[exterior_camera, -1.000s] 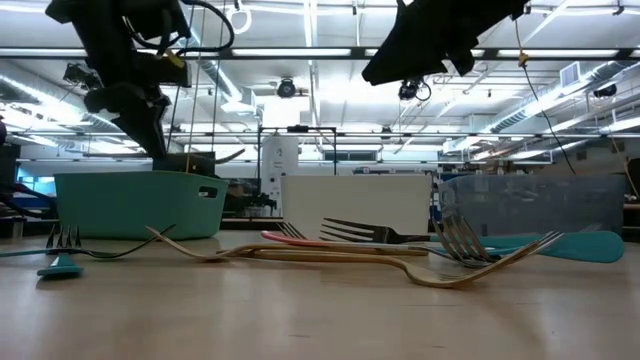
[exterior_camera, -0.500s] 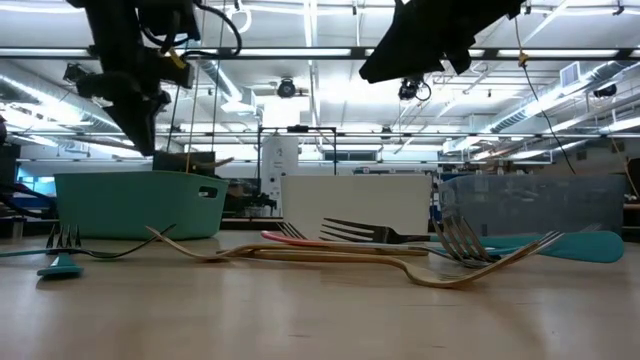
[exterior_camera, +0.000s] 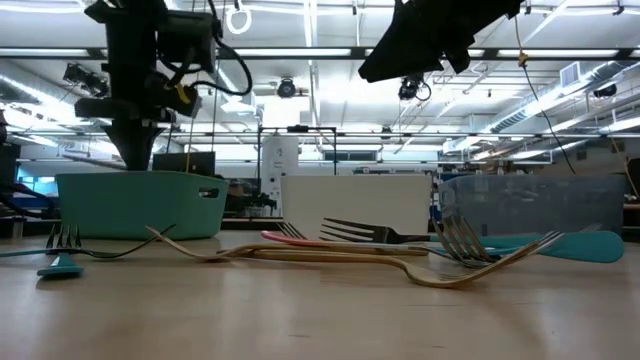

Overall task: Sort silverware by color (type)
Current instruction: Put the gold fork into the green bin

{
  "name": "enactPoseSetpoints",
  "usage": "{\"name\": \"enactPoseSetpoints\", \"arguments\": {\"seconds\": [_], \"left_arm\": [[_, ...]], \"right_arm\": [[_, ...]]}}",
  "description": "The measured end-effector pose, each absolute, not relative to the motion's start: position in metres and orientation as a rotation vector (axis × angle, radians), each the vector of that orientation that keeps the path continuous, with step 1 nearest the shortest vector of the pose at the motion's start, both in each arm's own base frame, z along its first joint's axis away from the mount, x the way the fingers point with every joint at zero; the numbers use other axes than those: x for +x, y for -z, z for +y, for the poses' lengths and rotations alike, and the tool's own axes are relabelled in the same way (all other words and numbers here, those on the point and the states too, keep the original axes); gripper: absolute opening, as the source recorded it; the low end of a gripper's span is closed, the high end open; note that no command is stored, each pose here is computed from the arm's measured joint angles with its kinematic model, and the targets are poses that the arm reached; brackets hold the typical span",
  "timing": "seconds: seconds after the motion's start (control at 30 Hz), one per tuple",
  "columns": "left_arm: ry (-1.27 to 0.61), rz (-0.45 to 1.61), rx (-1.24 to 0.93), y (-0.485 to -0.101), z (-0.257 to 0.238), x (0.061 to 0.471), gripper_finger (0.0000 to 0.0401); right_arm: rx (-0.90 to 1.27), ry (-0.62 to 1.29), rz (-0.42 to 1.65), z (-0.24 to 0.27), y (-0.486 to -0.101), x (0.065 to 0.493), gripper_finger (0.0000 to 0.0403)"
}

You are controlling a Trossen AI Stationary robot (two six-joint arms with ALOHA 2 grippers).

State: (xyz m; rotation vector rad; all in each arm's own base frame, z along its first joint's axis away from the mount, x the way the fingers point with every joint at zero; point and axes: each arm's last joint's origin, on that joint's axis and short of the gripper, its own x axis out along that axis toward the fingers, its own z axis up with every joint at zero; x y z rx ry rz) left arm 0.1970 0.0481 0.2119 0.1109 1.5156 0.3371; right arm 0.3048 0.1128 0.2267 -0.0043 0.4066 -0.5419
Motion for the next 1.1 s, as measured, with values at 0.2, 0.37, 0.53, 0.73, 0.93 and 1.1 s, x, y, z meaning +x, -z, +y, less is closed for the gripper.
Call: {"name": "enactPoseSetpoints", "arguments": {"seconds": [0.2, 0.37, 0.53, 0.73, 0.93, 1.1], "left_arm": [[-0.345, 1.54, 0.123, -0.202, 0.05, 0.205, 0.0039], [-0.355, 1.525, 0.131, -0.197, 0.052, 0.212, 0.0039], [-0.338, 1.558, 0.166, -0.189, 0.053, 0.216, 0.0039], [-0.351, 1.515, 0.161, -0.186, 0.054, 0.223, 0.0039], [-0.383, 1.489, 0.128, -0.187, 0.055, 0.225, 0.0039], [-0.393, 1.52, 0.118, -0.19, 0.053, 0.218, 0.0039]], "right_arm": [[-0.007, 0.541, 0.407, 0.113, -0.227, 0.305, 0.0089], [-0.013, 0.54, 0.409, 0.113, -0.227, 0.305, 0.0089], [-0.008, 0.536, 0.405, 0.113, -0.227, 0.305, 0.0089], [-0.013, 0.533, 0.405, 0.113, -0.227, 0.305, 0.0089], [-0.013, 0.532, 0.402, 0.113, -0.228, 0.306, 0.0089], [-0.011, 0.53, 0.398, 0.113, -0.228, 0.306, 0.0089]]}}
